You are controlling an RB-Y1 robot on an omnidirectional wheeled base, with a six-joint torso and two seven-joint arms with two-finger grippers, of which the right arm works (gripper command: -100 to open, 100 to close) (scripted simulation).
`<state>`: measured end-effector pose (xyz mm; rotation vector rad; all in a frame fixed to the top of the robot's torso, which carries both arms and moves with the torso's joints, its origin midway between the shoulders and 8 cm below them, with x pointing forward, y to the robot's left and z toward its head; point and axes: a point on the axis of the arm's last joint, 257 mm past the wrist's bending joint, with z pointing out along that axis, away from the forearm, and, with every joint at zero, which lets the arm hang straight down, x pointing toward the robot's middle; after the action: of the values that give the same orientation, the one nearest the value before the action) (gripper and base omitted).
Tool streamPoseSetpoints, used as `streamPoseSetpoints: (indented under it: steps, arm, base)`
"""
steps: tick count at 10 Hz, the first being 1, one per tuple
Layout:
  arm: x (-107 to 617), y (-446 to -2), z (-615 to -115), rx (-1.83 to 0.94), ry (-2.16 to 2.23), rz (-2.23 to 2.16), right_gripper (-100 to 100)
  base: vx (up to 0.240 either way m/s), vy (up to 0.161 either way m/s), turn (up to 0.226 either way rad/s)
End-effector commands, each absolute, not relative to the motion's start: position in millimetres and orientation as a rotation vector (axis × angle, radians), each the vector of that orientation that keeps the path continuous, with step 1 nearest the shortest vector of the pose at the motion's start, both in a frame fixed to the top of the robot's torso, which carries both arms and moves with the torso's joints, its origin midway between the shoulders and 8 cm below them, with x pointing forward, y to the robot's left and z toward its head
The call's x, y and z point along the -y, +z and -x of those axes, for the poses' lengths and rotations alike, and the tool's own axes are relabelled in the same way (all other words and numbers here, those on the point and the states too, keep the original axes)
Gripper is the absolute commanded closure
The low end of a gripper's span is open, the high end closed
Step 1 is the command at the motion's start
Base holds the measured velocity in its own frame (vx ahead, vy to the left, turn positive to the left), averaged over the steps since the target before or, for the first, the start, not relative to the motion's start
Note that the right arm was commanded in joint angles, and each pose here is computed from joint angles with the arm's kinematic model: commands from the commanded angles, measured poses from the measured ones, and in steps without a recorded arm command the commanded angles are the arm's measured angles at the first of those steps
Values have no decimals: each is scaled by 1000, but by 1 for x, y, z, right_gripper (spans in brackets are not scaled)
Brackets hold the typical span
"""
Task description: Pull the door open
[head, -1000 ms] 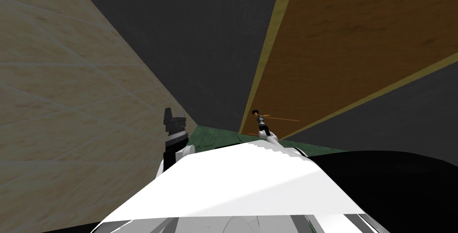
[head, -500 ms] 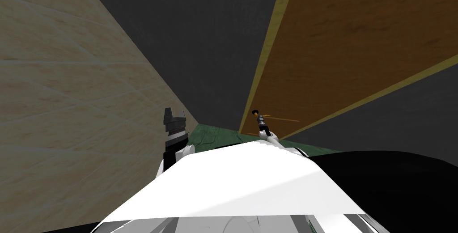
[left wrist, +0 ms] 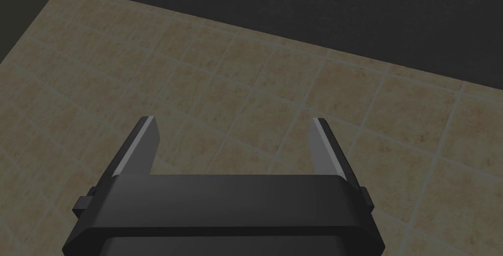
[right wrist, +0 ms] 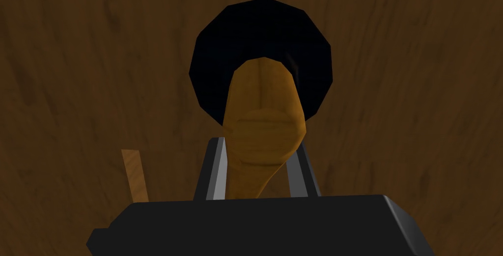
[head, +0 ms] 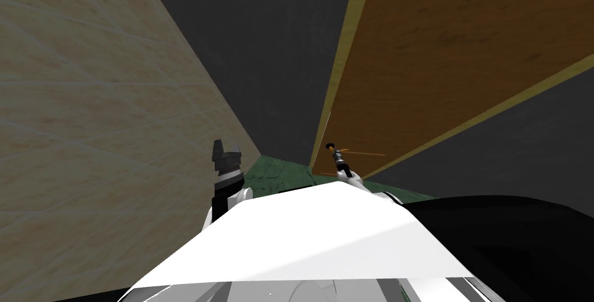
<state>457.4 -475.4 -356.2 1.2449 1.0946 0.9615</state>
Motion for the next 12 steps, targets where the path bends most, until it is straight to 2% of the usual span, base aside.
streamPoseSetpoints:
  steps: [1, 10, 12]
  arm:
    - [474, -355, -456, -1109, 978, -1232, 100]
    - [454, -355, -444, -1193, 1067, -1178, 100]
    - [451, -357, -443, -1201, 1073, -1180, 100]
  base:
    - [-239, -52, 129]
    - [-212, -56, 96]
    - [-139, -41, 60]
